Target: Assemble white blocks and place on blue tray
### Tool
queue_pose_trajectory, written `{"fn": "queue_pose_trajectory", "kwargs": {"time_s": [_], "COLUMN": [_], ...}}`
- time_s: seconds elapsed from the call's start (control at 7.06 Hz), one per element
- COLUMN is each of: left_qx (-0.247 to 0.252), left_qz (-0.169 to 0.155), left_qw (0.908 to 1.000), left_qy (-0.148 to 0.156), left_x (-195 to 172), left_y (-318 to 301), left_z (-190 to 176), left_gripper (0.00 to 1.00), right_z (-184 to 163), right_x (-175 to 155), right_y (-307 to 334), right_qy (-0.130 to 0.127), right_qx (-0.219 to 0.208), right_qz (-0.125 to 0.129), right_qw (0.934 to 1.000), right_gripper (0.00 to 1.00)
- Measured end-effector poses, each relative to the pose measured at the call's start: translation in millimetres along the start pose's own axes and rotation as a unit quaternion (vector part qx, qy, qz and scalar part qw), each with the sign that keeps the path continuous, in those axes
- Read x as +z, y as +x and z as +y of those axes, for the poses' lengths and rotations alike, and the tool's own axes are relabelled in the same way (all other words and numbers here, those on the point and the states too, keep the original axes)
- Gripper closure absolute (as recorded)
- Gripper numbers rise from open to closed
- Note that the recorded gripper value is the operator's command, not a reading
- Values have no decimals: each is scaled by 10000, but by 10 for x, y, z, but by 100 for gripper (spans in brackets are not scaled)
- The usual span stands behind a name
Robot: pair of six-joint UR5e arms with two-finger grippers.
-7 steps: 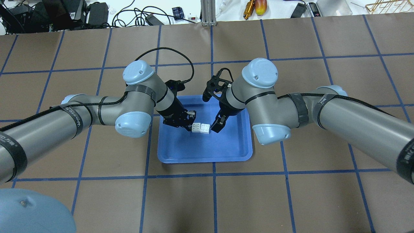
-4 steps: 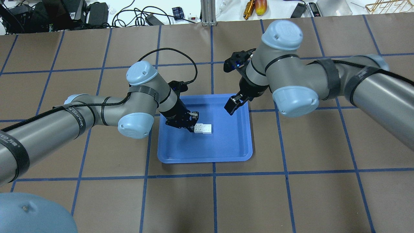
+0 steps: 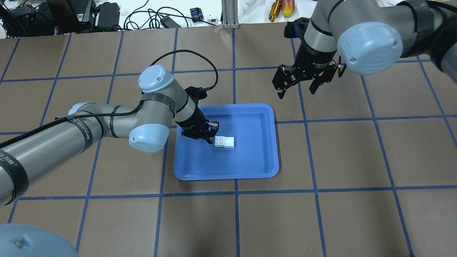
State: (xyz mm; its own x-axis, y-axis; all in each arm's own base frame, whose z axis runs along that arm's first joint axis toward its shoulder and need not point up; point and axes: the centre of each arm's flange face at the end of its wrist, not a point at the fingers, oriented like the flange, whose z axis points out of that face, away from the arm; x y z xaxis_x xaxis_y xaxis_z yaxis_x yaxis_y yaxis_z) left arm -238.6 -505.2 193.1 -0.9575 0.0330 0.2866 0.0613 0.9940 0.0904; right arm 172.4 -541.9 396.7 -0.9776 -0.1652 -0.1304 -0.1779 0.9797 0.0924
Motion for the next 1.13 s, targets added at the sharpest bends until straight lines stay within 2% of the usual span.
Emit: {"fn": "queue_pose_trajectory", "kwargs": {"time_s": [0.14,0.28,0.42,0.57,0.99,1.13], "left_qx": [40,142,308,418,617,605], "left_qz": [-228,-555,-945,-1145,-1370,-1471], "left_qw": [9997,9983,9950,9925,9886,9873], "left_qy": [81,80,32,-36,-38,23], "left_x": [-174,-413,-730,-1094,-2262,-2626], "left_y": [-23,-49,-67,-94,-416,-457], "left_z": [-11,-11,-24,-47,5,125], "left_gripper": [100,100,100,100,100,45], "right_z": [148,352,564,684,762,771], "right_x": [-238,-514,-767,-868,-898,-945], "right_y": [101,211,294,360,405,383], "right_qy": [-100,-60,86,136,130,195], "right_qx": [282,541,699,776,901,1171], "right_qz": [104,162,306,493,633,644], "right_qw": [9995,9984,9970,9957,9938,9908], "right_gripper": [0,0,0,0,0,0]}}
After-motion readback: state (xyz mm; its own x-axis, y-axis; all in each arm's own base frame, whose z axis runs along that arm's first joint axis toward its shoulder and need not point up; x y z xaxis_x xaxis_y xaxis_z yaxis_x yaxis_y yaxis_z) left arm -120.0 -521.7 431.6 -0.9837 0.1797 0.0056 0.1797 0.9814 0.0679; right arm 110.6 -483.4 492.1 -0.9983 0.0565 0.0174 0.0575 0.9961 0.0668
